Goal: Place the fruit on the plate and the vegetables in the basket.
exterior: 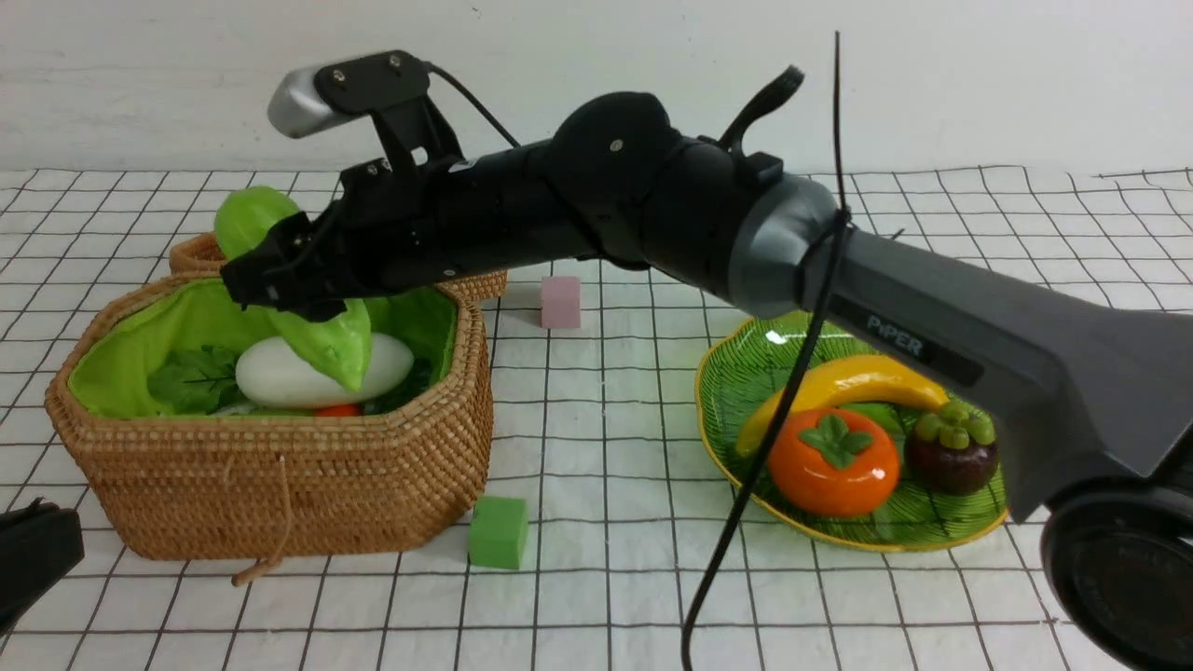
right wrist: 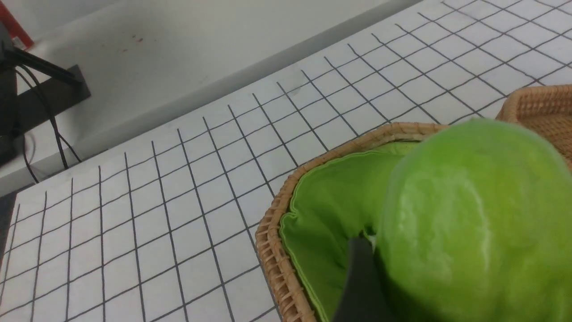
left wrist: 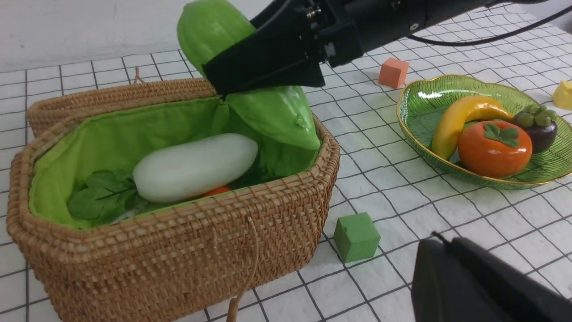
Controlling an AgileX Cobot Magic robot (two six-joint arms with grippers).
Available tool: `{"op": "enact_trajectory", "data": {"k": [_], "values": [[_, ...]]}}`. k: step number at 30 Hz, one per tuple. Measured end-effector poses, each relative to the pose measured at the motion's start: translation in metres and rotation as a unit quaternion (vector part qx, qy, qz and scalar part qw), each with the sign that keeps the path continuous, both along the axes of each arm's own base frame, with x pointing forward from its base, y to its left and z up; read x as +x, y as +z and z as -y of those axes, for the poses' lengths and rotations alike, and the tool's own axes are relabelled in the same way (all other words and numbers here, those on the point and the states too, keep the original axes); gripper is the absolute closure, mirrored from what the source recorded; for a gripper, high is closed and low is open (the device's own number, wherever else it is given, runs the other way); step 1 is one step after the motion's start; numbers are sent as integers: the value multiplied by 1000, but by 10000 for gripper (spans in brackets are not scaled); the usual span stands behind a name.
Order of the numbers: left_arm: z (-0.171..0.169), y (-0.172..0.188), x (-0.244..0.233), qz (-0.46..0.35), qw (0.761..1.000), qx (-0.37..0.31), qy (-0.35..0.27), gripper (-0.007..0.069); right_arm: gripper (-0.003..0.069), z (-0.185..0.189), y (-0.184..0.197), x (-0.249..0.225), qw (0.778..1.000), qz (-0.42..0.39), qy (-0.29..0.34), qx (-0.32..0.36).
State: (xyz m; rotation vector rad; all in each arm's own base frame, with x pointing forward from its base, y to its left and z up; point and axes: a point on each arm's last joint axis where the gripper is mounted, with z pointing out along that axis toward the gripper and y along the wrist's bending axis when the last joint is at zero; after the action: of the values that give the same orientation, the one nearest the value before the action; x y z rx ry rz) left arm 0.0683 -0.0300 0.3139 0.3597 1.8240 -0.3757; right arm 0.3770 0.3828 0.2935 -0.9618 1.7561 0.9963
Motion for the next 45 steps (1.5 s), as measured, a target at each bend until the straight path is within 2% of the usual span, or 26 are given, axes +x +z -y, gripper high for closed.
{"op": "enact_trajectory", "data": {"k": [16,23,27,31,32,33,34,35,36,39,40,43,45], "values": [[0,0,0,0,1000,0,0,613,193,-10,-25,12,998,43,-41,-6],[0,0,0,0,1000,0,0,608,32,-9,-22,11,998,52,-37,-10],[0,0,0,0,1000,0,0,605,38,1,-1,4,998,53,-13,-23],[0,1,0,3,1000,-2,-2,603,169,39,45,-10,998,-22,10,-58],[1,2,0,7,1000,-5,-5,603,246,58,59,-15,995,-59,6,-84],[1,2,0,8,1000,-6,-5,603,259,62,61,-15,994,-59,3,-95],[2,3,0,14,1000,-10,-9,603,365,86,80,-24,987,-87,-11,-134],[2,3,0,16,1000,-11,-10,603,379,91,85,-26,986,-82,-16,-143],[3,5,0,23,999,-16,-15,603,475,111,95,-32,978,-101,-37,-178],[4,7,-1,31,999,-30,-23,603,645,146,120,-46,960,-110,-98,-237],[5,8,-1,31,999,-32,-24,603,650,149,121,-46,959,-107,-105,-242],[-2,5,-10,48,997,-57,-29,622,661,178,149,-65,945,-85,-181,-258],[-6,3,-15,56,995,-69,-32,636,657,186,155,-73,941,-81,-198,-260]]}}
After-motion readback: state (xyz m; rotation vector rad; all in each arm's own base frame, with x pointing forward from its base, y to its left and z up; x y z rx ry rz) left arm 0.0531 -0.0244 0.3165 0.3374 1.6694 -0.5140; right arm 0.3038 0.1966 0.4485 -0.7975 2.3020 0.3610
